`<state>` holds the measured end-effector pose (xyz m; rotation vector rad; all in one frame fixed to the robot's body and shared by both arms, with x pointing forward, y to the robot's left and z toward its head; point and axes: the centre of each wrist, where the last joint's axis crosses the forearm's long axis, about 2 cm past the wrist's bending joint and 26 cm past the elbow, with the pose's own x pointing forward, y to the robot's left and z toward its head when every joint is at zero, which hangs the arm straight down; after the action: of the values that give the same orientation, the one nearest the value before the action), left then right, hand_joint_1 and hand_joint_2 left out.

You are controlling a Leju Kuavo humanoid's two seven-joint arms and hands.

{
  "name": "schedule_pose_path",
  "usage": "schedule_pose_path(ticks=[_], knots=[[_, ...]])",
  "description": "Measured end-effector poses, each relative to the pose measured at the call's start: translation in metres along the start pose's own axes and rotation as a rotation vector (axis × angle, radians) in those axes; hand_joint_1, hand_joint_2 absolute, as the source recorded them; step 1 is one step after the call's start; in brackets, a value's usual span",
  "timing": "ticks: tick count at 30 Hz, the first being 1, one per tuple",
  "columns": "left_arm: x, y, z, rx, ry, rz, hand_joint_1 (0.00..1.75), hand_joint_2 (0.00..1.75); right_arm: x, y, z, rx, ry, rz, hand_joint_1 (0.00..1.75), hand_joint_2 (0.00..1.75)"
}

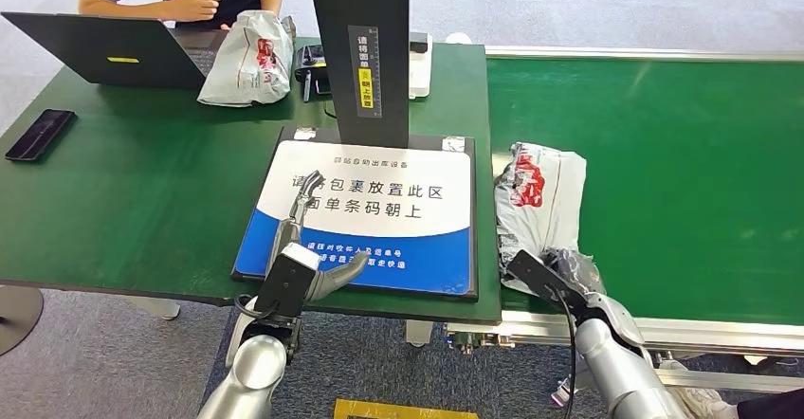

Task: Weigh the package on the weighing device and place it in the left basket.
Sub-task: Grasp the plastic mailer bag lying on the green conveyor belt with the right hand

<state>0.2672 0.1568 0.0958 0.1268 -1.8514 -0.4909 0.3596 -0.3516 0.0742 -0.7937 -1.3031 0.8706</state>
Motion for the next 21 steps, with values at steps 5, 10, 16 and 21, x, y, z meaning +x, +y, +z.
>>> schedule_pose_path(ticks=[5, 10, 16, 21], knots=[[0.0, 0.0, 0.0, 0.0, -0.001, -0.001, 0.0, 1.75, 0.0, 0.003, 0.003, 0.003, -0.018, -0.003, 1.75, 1.75], [0.001, 0.0, 0.0, 0.0, 0.0, -0.002, 0.0, 1.75, 0.002, 0.006, 0.009, 0.0, -0.055, -0.016, 1.75, 1.75], [0.001, 0.0, 0.0, 0.005, -0.001, -0.004, 0.0, 1.75, 0.014, 0.006, 0.017, -0.025, -0.157, -0.071, 1.75, 1.75], [0.001, 0.001, -0.001, 0.008, -0.004, -0.005, 0.0, 1.75, 0.034, -0.003, 0.028, -0.093, -0.262, -0.126, 1.75, 1.75]])
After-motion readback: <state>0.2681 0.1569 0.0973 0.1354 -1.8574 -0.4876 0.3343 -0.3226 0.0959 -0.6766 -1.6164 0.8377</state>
